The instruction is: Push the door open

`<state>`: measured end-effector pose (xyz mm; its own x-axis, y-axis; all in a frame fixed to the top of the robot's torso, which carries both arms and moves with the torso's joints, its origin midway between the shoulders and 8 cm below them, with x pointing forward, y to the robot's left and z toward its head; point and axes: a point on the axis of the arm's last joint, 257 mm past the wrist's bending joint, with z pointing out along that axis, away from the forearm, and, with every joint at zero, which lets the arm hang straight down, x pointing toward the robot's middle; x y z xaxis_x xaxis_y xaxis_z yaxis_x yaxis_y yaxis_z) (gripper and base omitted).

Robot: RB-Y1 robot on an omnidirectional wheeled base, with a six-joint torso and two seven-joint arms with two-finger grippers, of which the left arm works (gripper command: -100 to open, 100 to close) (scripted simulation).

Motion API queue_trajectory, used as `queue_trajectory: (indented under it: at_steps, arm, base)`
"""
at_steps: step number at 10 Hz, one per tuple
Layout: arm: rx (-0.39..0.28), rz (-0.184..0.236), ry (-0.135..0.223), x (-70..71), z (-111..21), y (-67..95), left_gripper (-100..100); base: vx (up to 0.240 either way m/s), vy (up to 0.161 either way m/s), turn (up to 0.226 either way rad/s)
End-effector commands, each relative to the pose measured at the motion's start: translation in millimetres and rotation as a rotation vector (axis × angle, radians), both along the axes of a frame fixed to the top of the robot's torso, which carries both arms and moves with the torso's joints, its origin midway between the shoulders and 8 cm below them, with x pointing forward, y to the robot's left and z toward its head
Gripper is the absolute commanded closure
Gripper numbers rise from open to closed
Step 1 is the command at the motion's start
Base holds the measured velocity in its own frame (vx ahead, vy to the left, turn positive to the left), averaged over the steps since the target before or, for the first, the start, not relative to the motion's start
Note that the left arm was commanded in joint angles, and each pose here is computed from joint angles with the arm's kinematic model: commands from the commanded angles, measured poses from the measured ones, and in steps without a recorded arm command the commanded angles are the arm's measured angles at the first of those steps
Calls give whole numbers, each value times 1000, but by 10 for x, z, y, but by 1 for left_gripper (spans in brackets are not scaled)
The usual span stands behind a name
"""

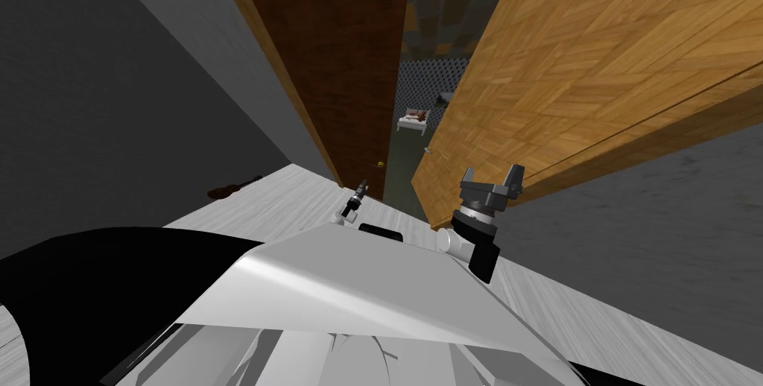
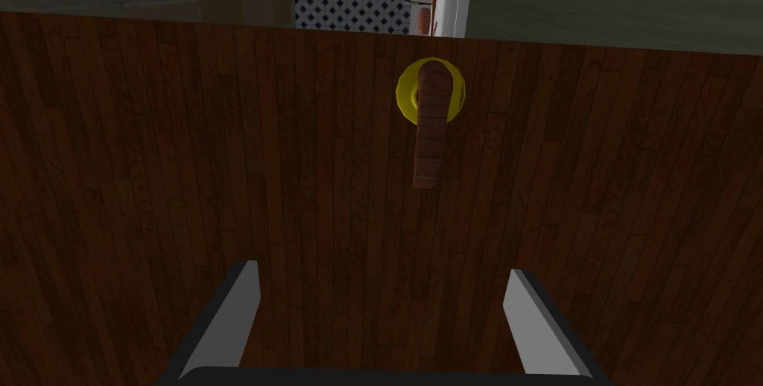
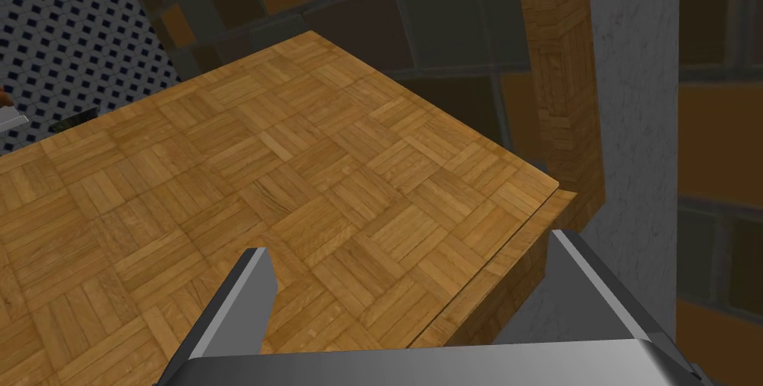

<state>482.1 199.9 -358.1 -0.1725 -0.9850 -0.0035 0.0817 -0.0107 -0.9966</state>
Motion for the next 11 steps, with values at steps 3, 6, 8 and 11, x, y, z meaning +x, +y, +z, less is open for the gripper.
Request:
queue_trajectory:
  at_steps: [3, 6, 8, 11]
  arm:
    - [6, -17, 47, -15, -194, -41, -100]
    - [11, -27, 76, -25, -310, -62, -100]
    - [10, -21, 72, -25, -293, -48, -100]
    - [10, -13, 74, -24, -304, -34, -100]
  base:
    - [128, 36, 4]
    - [123, 32, 2]
    - [92, -8, -17]
    - [212, -18, -30]
